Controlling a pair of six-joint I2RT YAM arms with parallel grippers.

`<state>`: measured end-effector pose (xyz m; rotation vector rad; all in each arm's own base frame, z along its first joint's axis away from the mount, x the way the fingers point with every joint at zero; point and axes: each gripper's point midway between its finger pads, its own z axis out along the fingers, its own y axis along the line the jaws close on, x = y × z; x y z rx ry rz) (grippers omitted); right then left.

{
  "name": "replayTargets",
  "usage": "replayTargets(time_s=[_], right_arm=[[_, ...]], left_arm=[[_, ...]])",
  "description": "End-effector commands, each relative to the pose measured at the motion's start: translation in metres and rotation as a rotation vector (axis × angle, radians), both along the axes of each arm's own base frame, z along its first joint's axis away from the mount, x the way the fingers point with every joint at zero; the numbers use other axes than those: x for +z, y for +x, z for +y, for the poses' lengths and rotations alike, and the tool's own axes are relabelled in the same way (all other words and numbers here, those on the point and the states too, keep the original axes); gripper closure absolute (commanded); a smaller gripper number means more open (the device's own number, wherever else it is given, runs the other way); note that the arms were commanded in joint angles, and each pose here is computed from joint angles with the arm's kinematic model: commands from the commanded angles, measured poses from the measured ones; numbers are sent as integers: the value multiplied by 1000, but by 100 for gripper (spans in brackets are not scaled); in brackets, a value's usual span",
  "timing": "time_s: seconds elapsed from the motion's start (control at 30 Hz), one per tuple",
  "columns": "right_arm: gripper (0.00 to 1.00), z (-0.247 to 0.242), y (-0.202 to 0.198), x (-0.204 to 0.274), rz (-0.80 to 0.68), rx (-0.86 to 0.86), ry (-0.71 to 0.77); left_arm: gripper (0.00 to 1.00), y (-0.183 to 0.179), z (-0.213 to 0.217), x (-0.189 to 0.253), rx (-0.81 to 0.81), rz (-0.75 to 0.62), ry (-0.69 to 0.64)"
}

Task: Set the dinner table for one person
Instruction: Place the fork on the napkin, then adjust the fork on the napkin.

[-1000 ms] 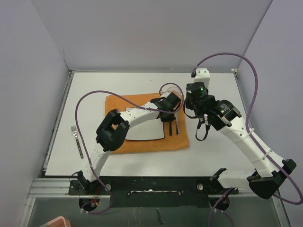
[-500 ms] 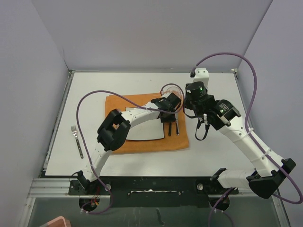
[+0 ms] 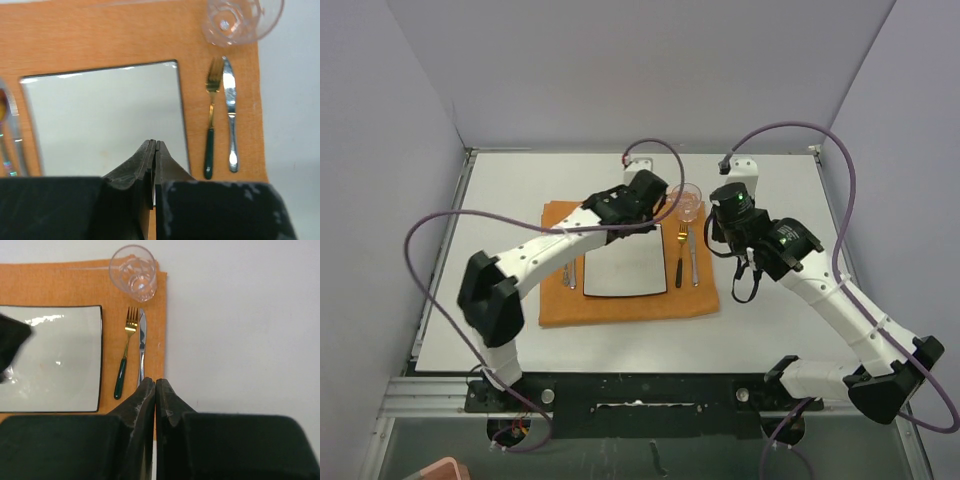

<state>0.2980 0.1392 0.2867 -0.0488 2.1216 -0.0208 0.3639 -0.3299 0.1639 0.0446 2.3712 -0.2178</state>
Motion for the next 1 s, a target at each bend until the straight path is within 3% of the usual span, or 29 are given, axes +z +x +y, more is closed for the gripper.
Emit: replayTargets(time_s=[0.0,0.17,0.37,0.43,0.53,0.97], right_arm=[[100,11,-9,-21,28,19,73],[100,29,-11,-73,155,78,31],[99,57,-4,-116,289,145,-8],[76,63,0,-124,327,148,-28],[65,71,4,-140,370,148,-51],[69,89,14,-205,487,101,-60]], left_arm=[[100,-15,103,51,168,-148,91],[100,-37,184,25,345,-70,66],[100,-51,201,12,377,-16,80],[100,-53,201,11,378,-8,72],[100,-56,204,10,384,-4,77],[94,-68,216,14,406,-3,71]])
